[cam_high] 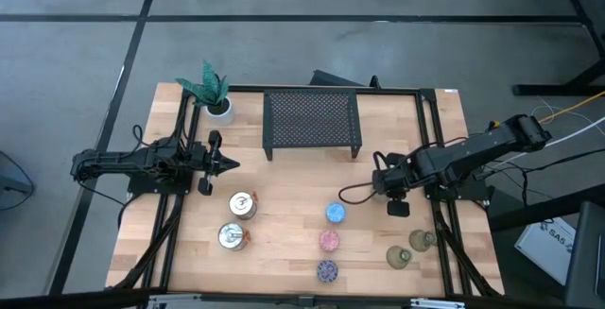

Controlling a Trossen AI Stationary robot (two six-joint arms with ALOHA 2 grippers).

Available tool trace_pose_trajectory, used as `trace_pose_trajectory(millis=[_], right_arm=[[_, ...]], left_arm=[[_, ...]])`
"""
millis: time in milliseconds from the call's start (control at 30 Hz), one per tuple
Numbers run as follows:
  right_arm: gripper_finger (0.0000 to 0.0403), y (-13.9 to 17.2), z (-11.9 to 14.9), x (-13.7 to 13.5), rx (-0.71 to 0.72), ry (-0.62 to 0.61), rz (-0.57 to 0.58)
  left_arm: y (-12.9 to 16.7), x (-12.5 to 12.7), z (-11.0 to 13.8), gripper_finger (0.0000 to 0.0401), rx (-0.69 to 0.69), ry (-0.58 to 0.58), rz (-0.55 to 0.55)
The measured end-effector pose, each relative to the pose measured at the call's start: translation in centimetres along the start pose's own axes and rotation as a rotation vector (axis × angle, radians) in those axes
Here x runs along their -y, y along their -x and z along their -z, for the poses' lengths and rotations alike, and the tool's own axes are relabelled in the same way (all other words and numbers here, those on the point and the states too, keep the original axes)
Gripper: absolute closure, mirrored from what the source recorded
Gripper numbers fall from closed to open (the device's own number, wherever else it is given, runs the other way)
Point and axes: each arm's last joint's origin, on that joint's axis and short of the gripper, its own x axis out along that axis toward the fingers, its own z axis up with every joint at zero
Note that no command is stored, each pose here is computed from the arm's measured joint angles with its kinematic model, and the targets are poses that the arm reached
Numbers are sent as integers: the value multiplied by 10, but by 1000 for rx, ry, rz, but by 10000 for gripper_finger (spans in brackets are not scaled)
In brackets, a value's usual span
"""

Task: Pick & Place candle stick holders
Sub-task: Put the top candle holder on the shelf

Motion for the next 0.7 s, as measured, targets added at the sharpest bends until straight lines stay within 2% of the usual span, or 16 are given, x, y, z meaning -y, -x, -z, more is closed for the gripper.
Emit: trace_pose_trajectory(millis=[333, 467, 700], right_arm=[[379, 44, -13, -5, 13, 4, -80], [380, 65, -21, -5, 51, 6, -130], [380, 105, -32, 1, 158, 23, -152]], left_arm=[[0, 0, 0, 399, 0, 0, 0], [0, 0, 0, 399, 0, 0, 0], [0, 0, 0, 399, 0, 0, 0]])
